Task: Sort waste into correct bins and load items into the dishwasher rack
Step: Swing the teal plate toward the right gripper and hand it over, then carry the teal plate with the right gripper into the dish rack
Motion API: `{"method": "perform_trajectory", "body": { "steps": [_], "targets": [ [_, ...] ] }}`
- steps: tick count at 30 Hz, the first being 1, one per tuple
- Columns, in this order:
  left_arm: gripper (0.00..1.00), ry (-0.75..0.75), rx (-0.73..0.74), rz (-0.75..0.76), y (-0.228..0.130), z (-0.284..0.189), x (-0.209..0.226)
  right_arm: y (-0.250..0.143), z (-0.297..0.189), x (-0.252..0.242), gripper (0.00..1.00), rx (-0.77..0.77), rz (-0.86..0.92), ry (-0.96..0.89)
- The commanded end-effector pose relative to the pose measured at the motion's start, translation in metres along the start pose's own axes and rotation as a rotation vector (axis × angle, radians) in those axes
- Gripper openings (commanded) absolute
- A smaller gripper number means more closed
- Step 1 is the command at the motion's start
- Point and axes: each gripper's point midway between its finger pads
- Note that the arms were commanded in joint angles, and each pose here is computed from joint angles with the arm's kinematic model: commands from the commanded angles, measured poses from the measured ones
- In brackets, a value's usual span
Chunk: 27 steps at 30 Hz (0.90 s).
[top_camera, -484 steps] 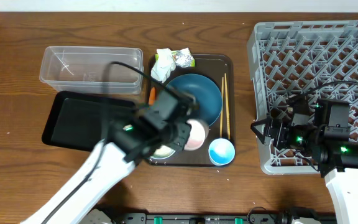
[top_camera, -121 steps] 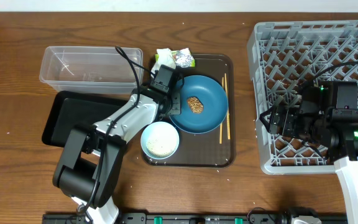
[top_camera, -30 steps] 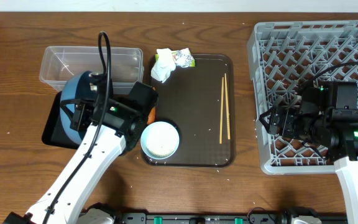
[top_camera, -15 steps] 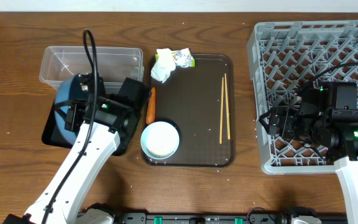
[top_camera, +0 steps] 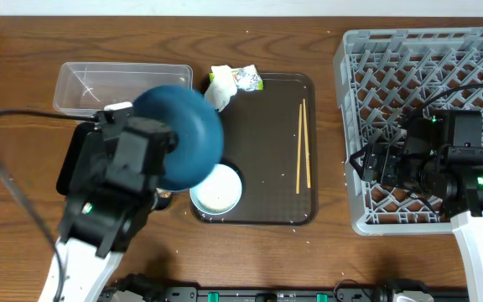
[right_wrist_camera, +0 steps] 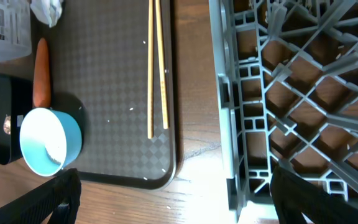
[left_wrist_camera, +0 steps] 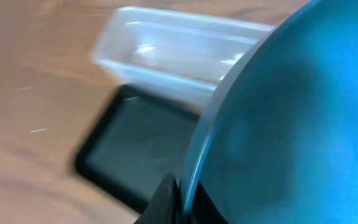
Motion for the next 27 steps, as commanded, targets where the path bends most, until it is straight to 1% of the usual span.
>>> {"method": "perform_trajectory", "body": {
  "steps": [1, 4, 6, 8, 10, 12, 17, 20, 21, 22, 23, 24, 26, 27],
  "targets": [
    [0.06, -0.298, 0.148, 0.021, -0.018, -0.017, -0.051, 0.005, -0.003, 0.003, 0.91, -0.016, -0.016, -0.002],
    [0.07, -0.383, 0.238, 0.038, -0.033, -0.018, -0.068, 0.008, -0.003, 0.004, 0.91, -0.028, -0.020, 0.002],
    [0.06, -0.413, 0.289, 0.045, -0.041, -0.016, -0.077, 0.013, -0.003, 0.014, 0.88, -0.051, -0.055, 0.057],
    [0.06, -0.467, 0.350, 0.050, -0.051, -0.015, -0.090, 0.022, -0.009, 0.048, 0.79, -0.110, -0.199, 0.248],
    [0.06, -0.543, 0.402, 0.062, -0.058, -0.018, -0.106, 0.027, -0.018, 0.074, 0.78, -0.165, -0.298, 0.397],
    [0.06, -0.600, 0.433, 0.063, -0.061, -0.019, -0.118, 0.030, -0.024, 0.087, 0.78, -0.196, -0.339, 0.469],
    [0.06, -0.648, 0.431, 0.089, -0.064, -0.023, -0.134, 0.031, -0.027, 0.105, 0.78, -0.212, -0.397, 0.521],
    [0.06, -0.702, 0.408, 0.143, -0.067, -0.032, -0.147, 0.028, -0.023, 0.116, 0.77, -0.200, -0.435, 0.541],
    [0.06, -0.716, 0.405, 0.156, -0.068, -0.035, -0.150, 0.027, -0.021, 0.120, 0.75, -0.195, -0.447, 0.551],
    [0.06, -0.731, 0.402, 0.169, -0.070, -0.039, -0.154, 0.027, -0.019, 0.123, 0.69, -0.190, -0.457, 0.559],
    [0.06, -0.742, 0.401, 0.178, -0.071, -0.041, -0.157, 0.027, -0.016, 0.126, 0.59, -0.183, -0.464, 0.564],
    [0.06, -0.744, 0.397, 0.185, -0.072, -0.043, -0.158, 0.026, -0.013, 0.126, 0.43, -0.173, -0.467, 0.557],
    [0.06, -0.742, 0.385, 0.196, -0.073, -0.044, -0.160, 0.026, -0.001, 0.117, 0.19, -0.145, -0.459, 0.491],
    [0.06, -0.741, 0.381, 0.199, -0.073, -0.044, -0.161, 0.027, 0.006, 0.108, 0.08, -0.126, -0.439, 0.428]
  ]
}}
Point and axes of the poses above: each gripper's point midway between its finger pads, its own z axis out along the fingers, its own x axis along the line the jaws close on, y = z × x, and after that the axes turned 15 degrees about -z, right-handed
